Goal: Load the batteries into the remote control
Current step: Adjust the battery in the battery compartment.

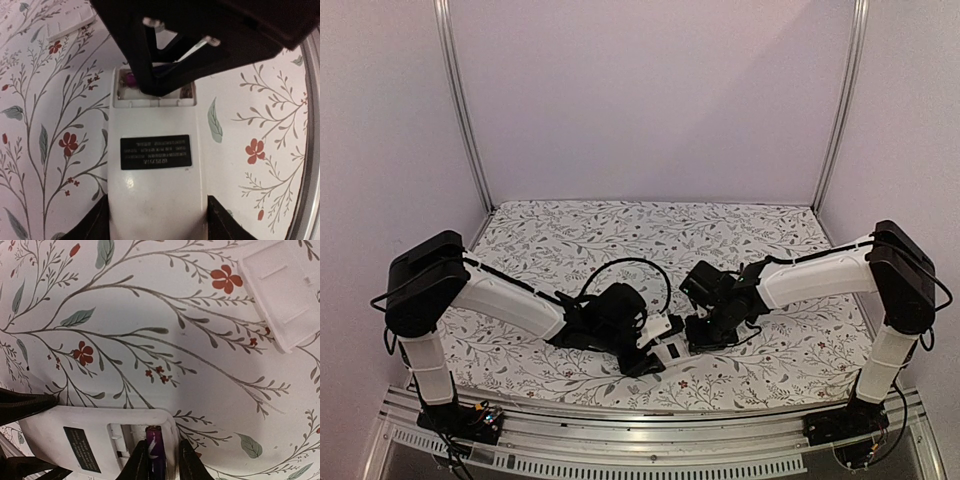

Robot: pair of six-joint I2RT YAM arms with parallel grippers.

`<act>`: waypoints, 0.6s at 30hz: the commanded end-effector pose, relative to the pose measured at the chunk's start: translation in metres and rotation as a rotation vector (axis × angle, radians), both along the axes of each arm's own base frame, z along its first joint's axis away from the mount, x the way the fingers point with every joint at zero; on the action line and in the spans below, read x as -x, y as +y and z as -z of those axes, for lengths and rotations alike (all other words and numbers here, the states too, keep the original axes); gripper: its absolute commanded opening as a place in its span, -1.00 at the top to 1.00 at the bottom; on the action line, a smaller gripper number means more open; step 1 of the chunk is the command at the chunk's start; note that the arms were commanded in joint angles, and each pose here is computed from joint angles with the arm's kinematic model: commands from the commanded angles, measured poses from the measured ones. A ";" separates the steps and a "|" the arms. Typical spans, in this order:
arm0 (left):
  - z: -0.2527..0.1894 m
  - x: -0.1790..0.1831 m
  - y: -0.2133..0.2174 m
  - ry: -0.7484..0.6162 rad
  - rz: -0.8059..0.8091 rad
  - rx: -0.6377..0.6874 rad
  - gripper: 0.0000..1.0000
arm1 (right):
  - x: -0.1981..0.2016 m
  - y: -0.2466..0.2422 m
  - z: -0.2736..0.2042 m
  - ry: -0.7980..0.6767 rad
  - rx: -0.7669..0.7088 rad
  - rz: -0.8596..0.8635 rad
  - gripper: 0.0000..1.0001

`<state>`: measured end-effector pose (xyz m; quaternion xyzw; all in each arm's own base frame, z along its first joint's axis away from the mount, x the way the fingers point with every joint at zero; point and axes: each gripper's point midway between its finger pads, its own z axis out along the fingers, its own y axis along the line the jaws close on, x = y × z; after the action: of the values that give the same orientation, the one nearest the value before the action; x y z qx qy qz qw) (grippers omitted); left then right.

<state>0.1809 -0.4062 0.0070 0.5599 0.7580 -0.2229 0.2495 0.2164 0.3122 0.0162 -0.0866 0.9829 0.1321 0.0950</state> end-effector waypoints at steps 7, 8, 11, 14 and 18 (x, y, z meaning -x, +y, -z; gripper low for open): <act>0.062 0.041 0.055 0.197 0.015 -0.248 0.97 | -0.017 0.019 -0.007 -0.035 -0.062 0.042 0.42; 0.063 0.041 0.055 0.198 0.015 -0.248 0.97 | -0.017 0.021 -0.010 -0.042 -0.069 0.032 0.40; 0.062 0.040 0.055 0.199 0.014 -0.245 0.97 | -0.019 0.024 -0.025 -0.073 -0.093 0.001 0.38; 0.062 0.041 0.055 0.200 0.018 -0.245 0.97 | -0.024 0.021 -0.047 -0.134 -0.115 -0.008 0.35; 0.061 0.043 0.056 0.207 0.052 -0.242 0.97 | -0.031 0.014 -0.081 -0.249 -0.137 -0.085 0.33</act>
<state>0.1808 -0.4062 0.0072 0.5615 0.7566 -0.2248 0.2485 0.2309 0.3203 0.0425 -0.0950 0.9738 0.1541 0.1377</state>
